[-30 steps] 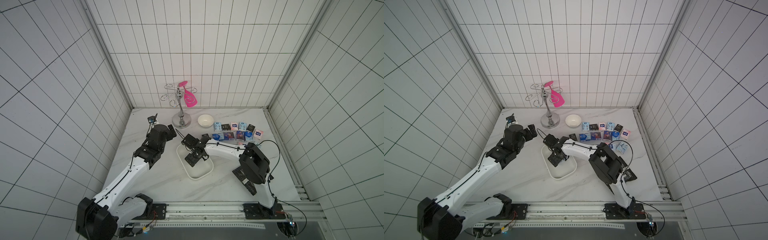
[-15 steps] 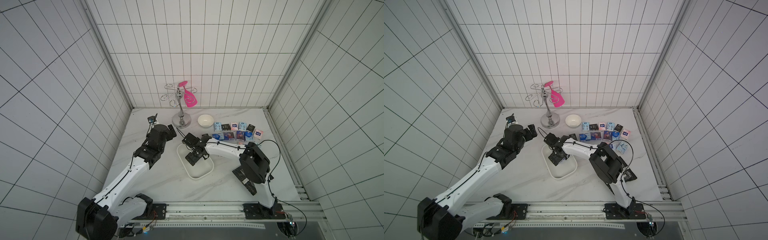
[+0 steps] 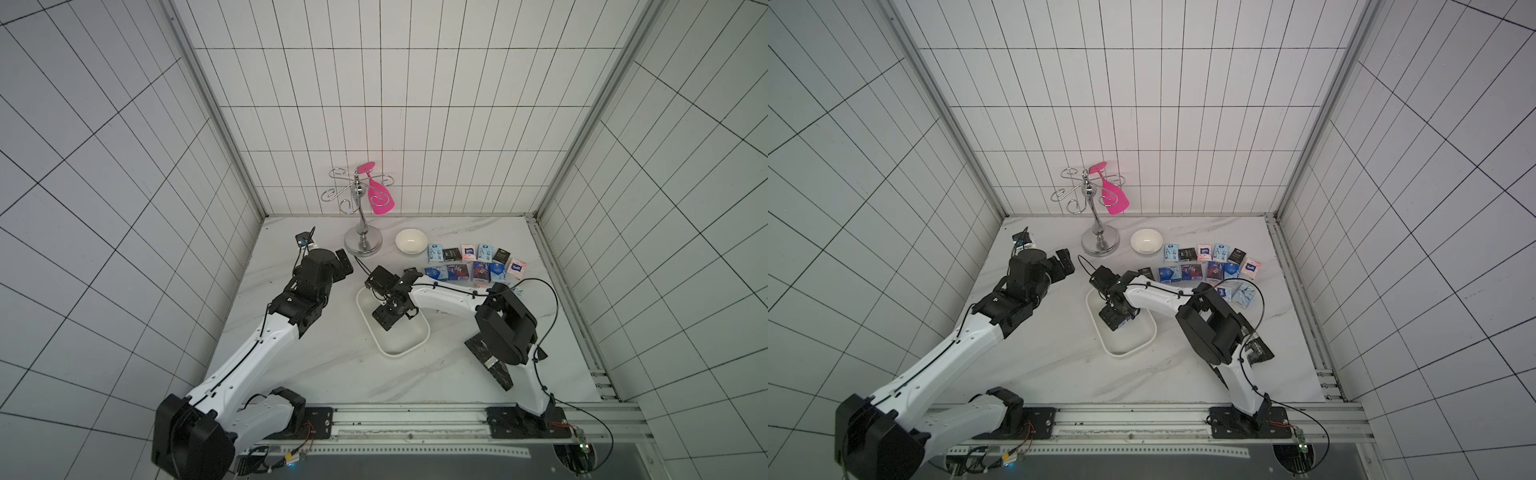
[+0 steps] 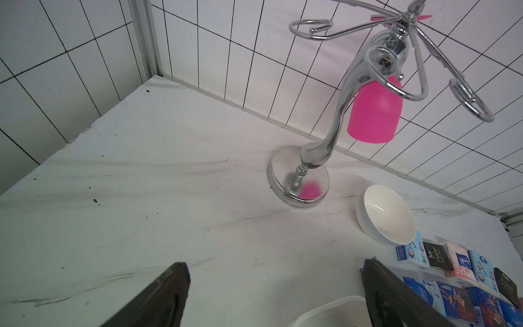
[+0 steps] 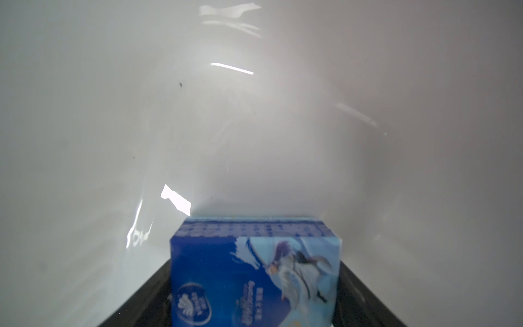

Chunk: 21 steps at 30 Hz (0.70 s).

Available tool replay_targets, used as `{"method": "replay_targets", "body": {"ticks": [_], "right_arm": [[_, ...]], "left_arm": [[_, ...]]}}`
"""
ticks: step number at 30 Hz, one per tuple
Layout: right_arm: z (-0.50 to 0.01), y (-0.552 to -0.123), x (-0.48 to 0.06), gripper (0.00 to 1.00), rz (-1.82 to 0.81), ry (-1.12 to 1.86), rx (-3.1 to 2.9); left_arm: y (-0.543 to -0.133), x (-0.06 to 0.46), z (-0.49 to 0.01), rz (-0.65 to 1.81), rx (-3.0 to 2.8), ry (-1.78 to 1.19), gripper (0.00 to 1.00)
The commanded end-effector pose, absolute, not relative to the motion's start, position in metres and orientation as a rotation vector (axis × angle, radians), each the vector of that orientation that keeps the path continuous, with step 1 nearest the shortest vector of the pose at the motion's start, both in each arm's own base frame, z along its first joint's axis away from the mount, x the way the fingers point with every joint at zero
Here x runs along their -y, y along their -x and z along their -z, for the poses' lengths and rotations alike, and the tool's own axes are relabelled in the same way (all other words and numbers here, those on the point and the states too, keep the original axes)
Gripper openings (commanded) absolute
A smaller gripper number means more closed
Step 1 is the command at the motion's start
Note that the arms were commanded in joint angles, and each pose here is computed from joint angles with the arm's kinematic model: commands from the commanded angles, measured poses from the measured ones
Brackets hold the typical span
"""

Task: Take the pocket tissues out of the storage box
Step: Pick up the pocket tissues from the storage box, then place the pocket tissues at the center of the board.

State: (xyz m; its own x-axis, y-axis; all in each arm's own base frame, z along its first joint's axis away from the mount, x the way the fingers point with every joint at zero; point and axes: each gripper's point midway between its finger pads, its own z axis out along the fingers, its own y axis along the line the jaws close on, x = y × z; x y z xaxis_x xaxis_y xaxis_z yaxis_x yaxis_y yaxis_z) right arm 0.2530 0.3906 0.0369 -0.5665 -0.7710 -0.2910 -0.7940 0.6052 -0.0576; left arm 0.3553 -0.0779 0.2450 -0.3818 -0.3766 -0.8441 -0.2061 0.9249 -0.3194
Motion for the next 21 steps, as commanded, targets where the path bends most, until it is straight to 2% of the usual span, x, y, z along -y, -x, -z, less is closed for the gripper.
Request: {"method": "replay_targets", "body": {"ticks": [1, 13, 18, 21], "right_arm": [[-0.064, -0.253, -0.398, 0.80, -0.150, 1.242, -2.505], [-0.122, -0.250, -0.398, 0.76, -0.221, 1.186, -2.412], [-0.154, -0.273, -0.369, 0.76, -0.151, 1.084, -2.377], [-0.157, -0.290, -0.345, 0.77, -0.129, 1.014, -2.404]], "left_arm": [[-0.357, 0.077, -0.241, 0.186, -1.982, 0.422, 0.98], [-0.356, 0.077, -0.242, 0.190, -1.978, 0.423, 0.99], [-0.356, 0.076, -0.242, 0.189, -1.980, 0.423, 0.99], [-0.355, 0.076, -0.244, 0.190, -1.975, 0.426, 0.98]]}}
